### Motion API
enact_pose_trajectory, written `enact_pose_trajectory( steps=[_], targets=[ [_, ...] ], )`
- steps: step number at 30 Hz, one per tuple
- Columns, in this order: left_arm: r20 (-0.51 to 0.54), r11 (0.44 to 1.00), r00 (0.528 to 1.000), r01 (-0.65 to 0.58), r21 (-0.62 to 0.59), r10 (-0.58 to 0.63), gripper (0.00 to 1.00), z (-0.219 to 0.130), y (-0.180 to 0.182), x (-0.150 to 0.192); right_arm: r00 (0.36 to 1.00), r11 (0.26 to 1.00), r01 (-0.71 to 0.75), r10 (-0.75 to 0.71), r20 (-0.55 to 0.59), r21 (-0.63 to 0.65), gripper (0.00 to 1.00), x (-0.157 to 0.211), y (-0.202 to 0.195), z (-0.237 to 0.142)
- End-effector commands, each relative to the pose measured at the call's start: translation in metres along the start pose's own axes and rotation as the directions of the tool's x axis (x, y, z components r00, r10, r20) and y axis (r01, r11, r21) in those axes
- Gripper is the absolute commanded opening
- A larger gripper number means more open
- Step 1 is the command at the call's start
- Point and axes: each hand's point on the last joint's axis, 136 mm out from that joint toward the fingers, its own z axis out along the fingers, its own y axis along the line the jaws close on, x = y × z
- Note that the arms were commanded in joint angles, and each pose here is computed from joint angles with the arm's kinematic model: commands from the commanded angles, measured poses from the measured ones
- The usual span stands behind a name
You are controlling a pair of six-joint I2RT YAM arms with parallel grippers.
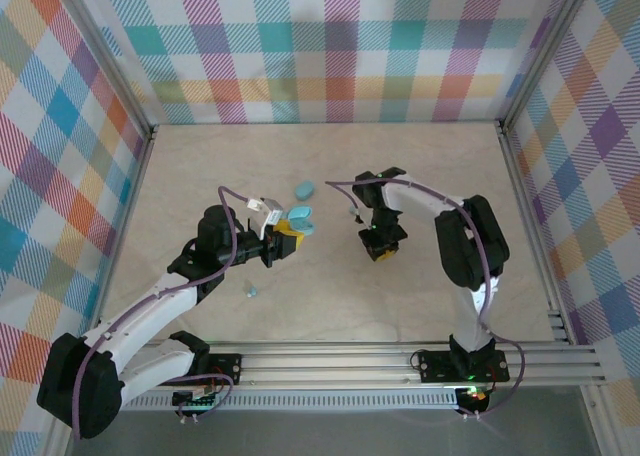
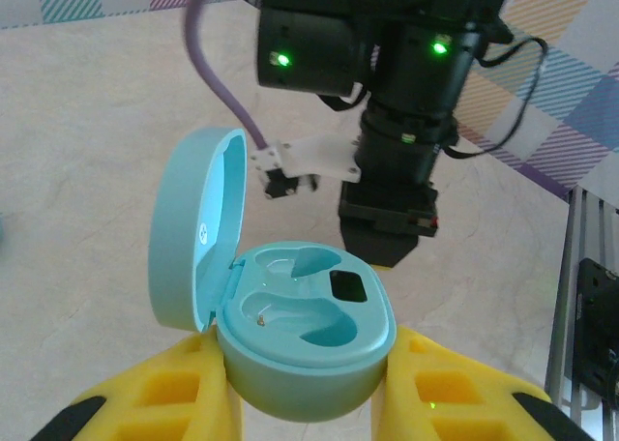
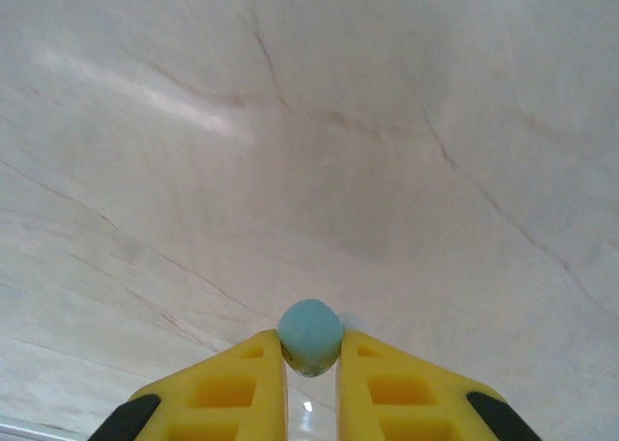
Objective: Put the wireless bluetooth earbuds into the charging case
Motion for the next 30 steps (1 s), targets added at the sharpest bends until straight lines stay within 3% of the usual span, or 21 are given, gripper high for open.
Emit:
enact_pose_trajectory(
  steps=[1,10,14,18,25,30],
  targets=[
    [0.002,1.000,1.000,-0.020,0.009,0.020,0.00,-0.004,-0.002,-0.002,0.996,1.000,0.010,-0.010,-0.093,0.007,0.18,0.002,0.000,0.003],
    [-0.006,1.000,1.000,-0.020,0.002,0.020,0.00,-0.005,-0.001,0.002,0.993,0.999,-0.008,0.013,-0.117,0.044,0.23,-0.014,-0.005,0.012],
    [-0.008,1.000,1.000,-0.021,0.010,0.021,0.00,-0.004,-0.002,0.000,0.997,0.999,-0.031,0.033,-0.074,0.037,0.37,-0.023,-0.004,0.008],
    [-0.007,1.000,1.000,-0.021,0.003,0.021,0.00,-0.005,-0.002,0.000,0.999,0.999,-0.035,0.034,0.023,0.023,0.43,-0.032,-0.001,-0.006],
    [-0.007,1.000,1.000,-0.012,-0.002,0.012,0.00,-0.007,-0.002,0.000,0.942,0.999,-0.011,0.023,0.336,-0.036,0.43,-0.038,0.008,-0.045],
    [-0.002,1.000,1.000,-0.003,0.004,0.003,0.00,-0.007,-0.004,-0.001,0.921,0.999,0.018,0.002,0.389,-0.046,0.40,-0.025,0.007,-0.038]
  ],
)
